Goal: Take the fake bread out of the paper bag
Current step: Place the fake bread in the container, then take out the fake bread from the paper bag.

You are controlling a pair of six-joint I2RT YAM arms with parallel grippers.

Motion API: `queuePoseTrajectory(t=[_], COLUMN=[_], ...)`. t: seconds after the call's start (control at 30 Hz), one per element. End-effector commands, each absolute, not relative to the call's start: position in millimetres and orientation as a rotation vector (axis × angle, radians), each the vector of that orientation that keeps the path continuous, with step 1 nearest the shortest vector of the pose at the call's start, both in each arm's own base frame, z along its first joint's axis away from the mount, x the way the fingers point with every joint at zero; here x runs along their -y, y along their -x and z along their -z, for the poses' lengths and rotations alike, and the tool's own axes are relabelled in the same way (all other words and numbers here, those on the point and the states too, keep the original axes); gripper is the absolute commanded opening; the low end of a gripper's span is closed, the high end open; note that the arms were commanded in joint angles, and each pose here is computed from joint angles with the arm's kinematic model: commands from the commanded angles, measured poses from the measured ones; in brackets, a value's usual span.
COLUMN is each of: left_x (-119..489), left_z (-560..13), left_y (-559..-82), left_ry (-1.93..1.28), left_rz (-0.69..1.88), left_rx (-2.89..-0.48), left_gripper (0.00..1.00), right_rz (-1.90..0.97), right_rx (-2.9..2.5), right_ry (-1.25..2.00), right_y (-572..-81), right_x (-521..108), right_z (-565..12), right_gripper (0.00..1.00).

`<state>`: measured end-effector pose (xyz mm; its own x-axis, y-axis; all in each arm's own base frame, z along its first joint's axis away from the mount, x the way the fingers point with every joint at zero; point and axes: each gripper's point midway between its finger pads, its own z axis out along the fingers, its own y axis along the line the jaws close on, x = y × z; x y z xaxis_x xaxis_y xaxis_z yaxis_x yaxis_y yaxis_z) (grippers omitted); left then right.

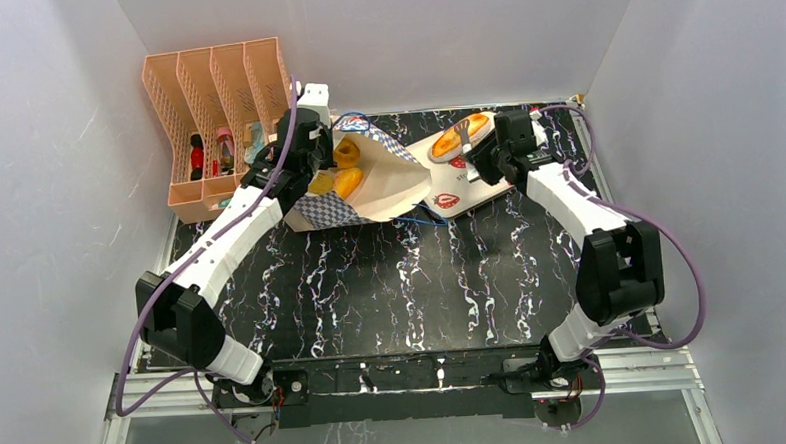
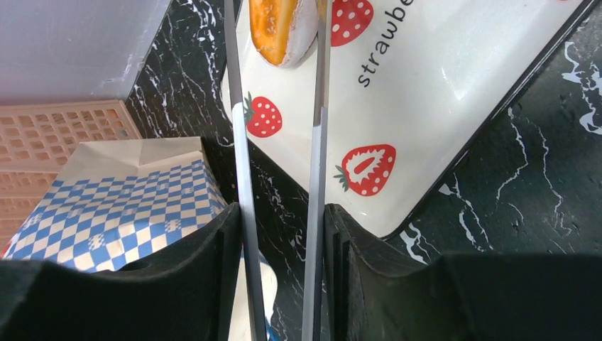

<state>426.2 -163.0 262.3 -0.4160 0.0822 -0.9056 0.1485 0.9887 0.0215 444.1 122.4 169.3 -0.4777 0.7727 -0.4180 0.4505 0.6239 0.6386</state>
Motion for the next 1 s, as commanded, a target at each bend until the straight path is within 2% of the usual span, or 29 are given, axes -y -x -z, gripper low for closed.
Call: queuePoseTrajectory(t=[0.0, 0.27, 0.6, 0.7, 0.97], left_x=[158.9, 165.6, 188.8, 196.9, 201.6], left_z=[-279.4, -274.7, -270.4, -270.9, -266.4], left_y=[-418.6, -415.0, -424.8, -427.3, -428.1], left_ry=[-0.183, -0.213, -0.237, -0.248, -0.262], left_rz=[0.102, 0.143, 0.173, 0.183, 0.184], left_rx=[-1.959, -1.959, -1.967, -1.963, -1.97], left_gripper=[0.0, 0.0, 0.0, 0.0, 0.0], right_rz=[-0.652, -0.706, -0.867, -0.941, -1.042], right_rx=[-2.02, -1.99, -2.022, -2.07, -2.144], right_ry=[-0.879, -0.812, -0.529, -0.437, -0.362], right_y=[-443.0, -407.0, -311.4, -279.5, -237.9], right_x=[-119.7, -118.6, -167.3, -189.9, -219.1], right_z=[-217.2, -245.9, -304.2, -308.4, -298.3], right_gripper=[0.36, 0.34, 0.31, 0.3, 0.29])
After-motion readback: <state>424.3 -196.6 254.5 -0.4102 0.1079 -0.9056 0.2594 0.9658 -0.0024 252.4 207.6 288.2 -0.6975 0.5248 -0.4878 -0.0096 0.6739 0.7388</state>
